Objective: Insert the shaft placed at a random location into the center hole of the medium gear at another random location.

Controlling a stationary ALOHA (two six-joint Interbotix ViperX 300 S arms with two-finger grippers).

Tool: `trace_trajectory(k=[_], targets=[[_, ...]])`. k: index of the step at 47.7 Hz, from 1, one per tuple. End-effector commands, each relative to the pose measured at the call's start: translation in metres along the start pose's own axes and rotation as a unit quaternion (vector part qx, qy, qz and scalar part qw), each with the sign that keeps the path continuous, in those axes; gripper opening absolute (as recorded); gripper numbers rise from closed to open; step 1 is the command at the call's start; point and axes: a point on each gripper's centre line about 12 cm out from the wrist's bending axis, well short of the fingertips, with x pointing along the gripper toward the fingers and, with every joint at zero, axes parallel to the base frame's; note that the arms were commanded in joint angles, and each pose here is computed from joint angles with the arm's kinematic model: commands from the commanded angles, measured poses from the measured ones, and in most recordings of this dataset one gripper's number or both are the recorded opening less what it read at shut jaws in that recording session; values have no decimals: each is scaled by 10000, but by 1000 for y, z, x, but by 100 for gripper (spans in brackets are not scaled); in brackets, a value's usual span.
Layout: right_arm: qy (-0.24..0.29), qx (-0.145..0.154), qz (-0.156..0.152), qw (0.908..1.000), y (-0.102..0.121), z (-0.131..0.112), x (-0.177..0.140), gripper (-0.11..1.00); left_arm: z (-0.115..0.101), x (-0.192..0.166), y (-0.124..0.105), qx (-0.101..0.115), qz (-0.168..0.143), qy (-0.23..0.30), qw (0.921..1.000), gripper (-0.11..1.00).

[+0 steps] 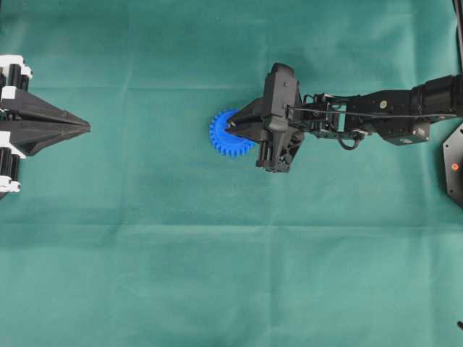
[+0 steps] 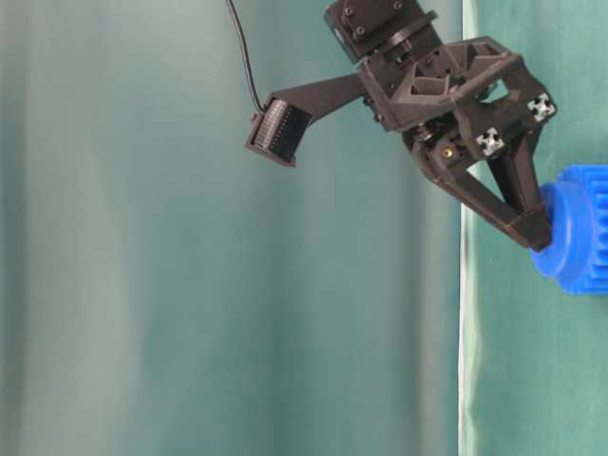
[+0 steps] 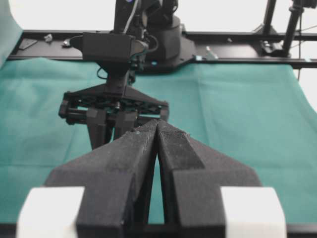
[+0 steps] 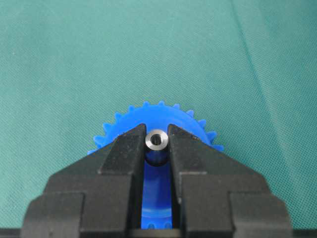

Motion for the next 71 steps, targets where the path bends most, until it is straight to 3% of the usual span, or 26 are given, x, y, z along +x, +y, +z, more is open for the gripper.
trace_trajectory(k=[1,12,23,27,34,60,71], targets=[[-146,9,8,9999,1,9,0,14,7,2,0,15,-2,-84,10000,0],[-139,-14,24,9999,2,9,0,18,7,2,0,15,-9,-92,10000,0],[-154,-14,47,9999,5,9,0,79,7,2,0,8,-9,-84,10000,0],[-154,-14,47,9999,5,9,0,92,7,2,0,15,-9,-84,10000,0],[-177,-21,60,9998,6,11,0,85,7,2,0,8,-9,-77,10000,0],[-677,-78,89,9976,7,56,-36,86,7,2,0,8,-9,-77,10000,0],[-708,-80,100,9974,7,61,-40,86,6,3,0,8,-9,-61,10000,0]])
